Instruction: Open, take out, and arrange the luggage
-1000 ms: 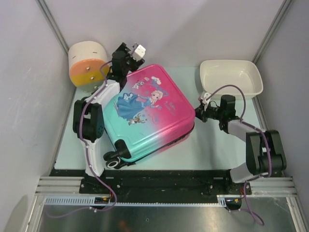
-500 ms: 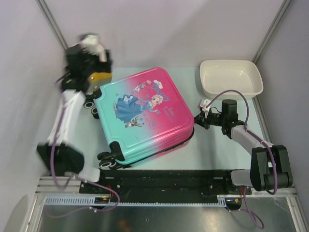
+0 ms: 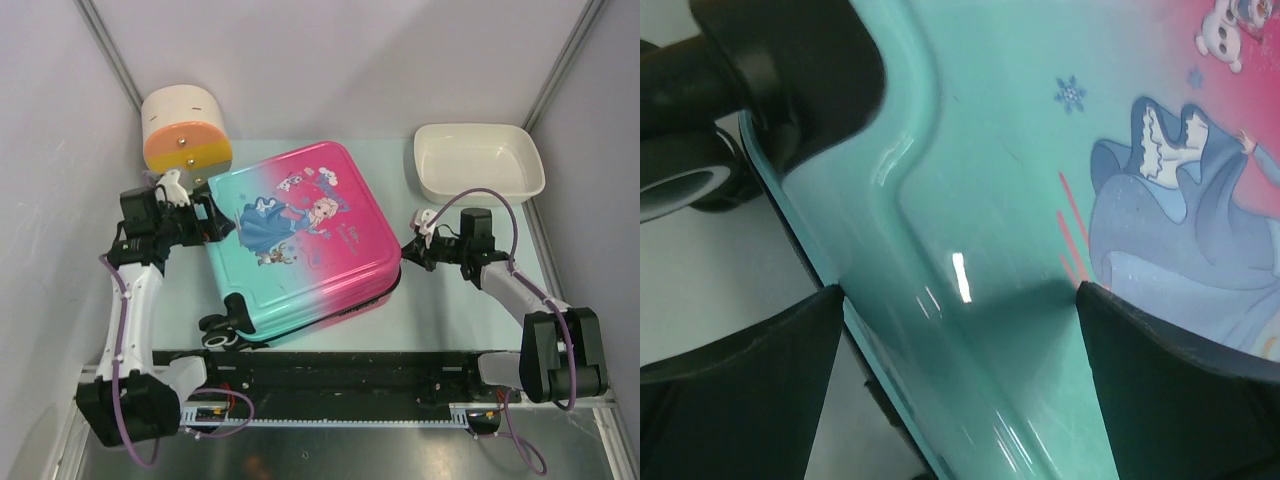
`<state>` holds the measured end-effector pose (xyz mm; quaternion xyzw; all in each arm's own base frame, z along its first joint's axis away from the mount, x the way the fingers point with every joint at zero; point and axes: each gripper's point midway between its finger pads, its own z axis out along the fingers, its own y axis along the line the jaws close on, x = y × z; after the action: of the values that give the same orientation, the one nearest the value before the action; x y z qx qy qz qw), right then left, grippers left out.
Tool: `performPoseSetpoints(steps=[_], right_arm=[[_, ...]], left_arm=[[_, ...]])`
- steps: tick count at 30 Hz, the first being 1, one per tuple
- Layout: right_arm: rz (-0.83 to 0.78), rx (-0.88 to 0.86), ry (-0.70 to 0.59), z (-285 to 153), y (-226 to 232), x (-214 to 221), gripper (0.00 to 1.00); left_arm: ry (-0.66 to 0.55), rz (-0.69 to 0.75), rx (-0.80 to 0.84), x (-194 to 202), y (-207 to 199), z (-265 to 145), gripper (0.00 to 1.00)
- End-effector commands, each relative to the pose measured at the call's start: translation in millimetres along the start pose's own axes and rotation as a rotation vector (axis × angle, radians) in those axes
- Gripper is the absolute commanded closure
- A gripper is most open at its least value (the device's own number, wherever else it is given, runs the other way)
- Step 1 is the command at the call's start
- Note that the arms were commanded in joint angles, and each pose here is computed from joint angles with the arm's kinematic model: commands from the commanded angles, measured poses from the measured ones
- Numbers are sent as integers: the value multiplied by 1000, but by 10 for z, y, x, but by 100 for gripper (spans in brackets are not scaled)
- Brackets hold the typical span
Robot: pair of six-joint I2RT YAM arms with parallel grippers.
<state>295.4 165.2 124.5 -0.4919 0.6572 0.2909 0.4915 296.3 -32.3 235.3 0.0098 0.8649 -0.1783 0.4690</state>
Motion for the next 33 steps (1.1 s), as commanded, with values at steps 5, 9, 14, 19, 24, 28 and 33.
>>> performPoseSetpoints(steps=[5, 9, 14, 19, 24, 28, 33], right_arm=[[21, -70, -47, -71, 185, -116, 100], [45, -91, -46, -49, 230, -88, 100], [109, -105, -37, 90, 343, -174, 100], [184, -119, -57, 269, 612, -450, 100], [144, -39, -24, 329, 664, -398, 100], [137, 93, 14, 261, 381, -277, 100], [30, 266, 9, 112, -118, -262, 100]], left_arm=[[204, -182, 137, 260, -316, 443, 1], [234, -60, 238, 68, -627, 808, 10], [184, 100, 253, -532, -578, 1336, 20], [32, 298, 231, -1097, -655, 1123, 14], [-13, 396, 258, -1022, -990, 756, 9], [33, 478, 308, -503, -1311, 539, 8], [172, 513, 361, 214, -1257, 552, 7]])
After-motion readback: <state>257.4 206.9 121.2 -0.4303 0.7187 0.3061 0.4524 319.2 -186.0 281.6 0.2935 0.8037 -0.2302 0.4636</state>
